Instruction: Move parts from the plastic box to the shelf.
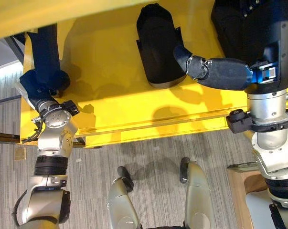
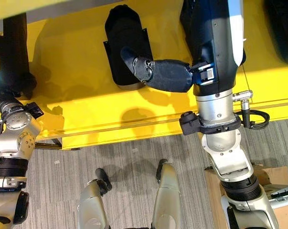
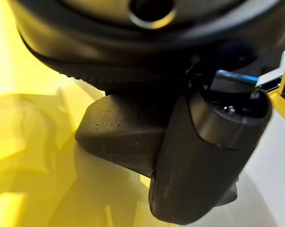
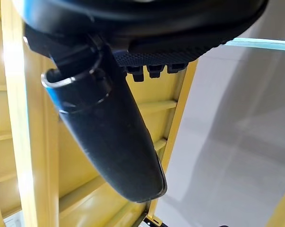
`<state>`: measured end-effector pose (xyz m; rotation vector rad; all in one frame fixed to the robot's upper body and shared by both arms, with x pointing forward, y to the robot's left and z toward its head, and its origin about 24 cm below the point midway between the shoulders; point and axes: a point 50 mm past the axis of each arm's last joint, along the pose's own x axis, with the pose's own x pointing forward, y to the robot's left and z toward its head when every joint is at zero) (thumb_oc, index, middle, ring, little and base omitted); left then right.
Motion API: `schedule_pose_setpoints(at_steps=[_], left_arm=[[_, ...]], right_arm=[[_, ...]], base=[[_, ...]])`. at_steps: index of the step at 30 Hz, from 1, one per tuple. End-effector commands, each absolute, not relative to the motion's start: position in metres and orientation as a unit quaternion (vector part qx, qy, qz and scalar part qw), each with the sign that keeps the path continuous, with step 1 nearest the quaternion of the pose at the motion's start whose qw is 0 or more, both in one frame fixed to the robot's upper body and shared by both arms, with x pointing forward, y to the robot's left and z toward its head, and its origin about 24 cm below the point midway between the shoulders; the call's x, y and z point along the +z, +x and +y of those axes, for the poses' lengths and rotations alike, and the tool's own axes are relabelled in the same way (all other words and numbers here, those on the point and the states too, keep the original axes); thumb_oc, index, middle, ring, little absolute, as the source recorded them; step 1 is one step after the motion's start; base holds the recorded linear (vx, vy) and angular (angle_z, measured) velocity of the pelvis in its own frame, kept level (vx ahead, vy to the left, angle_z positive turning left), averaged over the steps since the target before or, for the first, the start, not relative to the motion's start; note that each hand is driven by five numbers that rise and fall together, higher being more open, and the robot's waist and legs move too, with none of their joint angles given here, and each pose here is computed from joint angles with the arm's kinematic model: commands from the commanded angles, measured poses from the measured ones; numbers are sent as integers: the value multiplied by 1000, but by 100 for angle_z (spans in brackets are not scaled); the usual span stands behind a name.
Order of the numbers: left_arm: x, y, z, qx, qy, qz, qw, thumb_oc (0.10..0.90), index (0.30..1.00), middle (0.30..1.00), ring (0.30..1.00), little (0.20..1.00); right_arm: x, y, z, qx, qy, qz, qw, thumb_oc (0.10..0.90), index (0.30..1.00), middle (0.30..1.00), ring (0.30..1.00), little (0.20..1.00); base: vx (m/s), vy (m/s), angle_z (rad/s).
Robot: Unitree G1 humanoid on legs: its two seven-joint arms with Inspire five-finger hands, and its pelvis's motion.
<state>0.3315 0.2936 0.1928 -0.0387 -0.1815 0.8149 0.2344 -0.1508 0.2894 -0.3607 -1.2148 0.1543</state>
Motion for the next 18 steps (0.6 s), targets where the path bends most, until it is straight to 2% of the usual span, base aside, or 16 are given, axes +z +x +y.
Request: schedule_pose_setpoints(at_steps=[1,2,3,4,10,18], left_arm=[[207,328,287,375,-25,-112,920,400,300,300,300,300],[205,328,286,370,-30,-106,923,451,371,371,371,371],[205,328,286,370,-30,-106,923,627,618,618,618,618],[198,330,283,357,-35,-88,929,900,1000,1000,1000,1000],[193,336,273,324,-31,-56,944,900,1000,1000,1000,1000],[207,348,247,232,-46,-73,969,900,1000,1000,1000,1000]], right_arm=[[329,196,-141,63,-114,-696,706,900,1000,1000,1000,1000],[329,196,-141,63,-115,-696,706,900,1000,1000,1000,1000],[329,196,-141,63,-115,-696,706,900,1000,1000,1000,1000],[328,196,-140,64,-119,-695,706,900,1000,1000,1000,1000],[336,200,-136,56,-129,-688,712,900,1000,1000,1000,1000],[376,230,-122,-9,-158,-667,728,900,1000,1000,1000,1000]], base=[[0,0,0],[0,0,0],[0,0,0],[0,0,0],[38,-10,2],[24,-78,18]])
